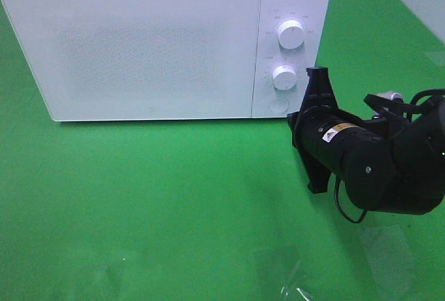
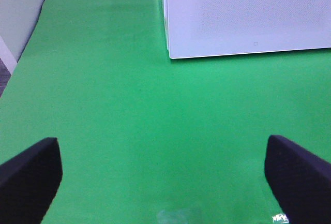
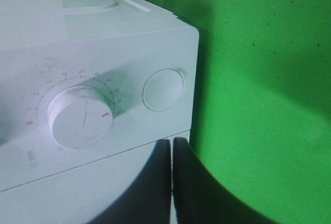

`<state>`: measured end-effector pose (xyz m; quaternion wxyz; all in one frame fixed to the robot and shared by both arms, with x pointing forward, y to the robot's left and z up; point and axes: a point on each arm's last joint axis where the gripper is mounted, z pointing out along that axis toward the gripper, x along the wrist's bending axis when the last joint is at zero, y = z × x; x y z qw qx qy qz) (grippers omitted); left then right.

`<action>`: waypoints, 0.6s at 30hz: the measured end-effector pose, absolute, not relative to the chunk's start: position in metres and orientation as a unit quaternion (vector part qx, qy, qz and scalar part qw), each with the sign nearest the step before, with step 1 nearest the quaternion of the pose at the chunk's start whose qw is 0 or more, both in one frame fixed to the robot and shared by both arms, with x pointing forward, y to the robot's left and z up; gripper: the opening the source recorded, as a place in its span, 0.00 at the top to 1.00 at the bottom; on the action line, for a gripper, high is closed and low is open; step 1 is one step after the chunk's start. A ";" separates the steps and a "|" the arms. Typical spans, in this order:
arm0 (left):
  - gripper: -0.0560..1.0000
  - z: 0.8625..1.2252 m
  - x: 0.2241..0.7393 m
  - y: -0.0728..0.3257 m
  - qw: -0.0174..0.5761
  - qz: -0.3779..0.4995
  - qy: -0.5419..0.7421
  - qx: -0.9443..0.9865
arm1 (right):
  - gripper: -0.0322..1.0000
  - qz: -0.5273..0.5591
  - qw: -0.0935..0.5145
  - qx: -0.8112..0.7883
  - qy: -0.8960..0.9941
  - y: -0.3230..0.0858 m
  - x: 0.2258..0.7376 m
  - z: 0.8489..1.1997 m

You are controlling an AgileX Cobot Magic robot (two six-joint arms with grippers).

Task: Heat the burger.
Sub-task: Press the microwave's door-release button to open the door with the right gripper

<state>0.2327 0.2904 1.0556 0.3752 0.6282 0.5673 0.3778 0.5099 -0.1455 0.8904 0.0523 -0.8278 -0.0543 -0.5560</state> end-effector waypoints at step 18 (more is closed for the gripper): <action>0.01 1.056 0.233 0.290 0.375 0.378 0.567 0.628 | 0.97 -0.552 0.043 -0.831 -0.048 -0.150 0.531 0.881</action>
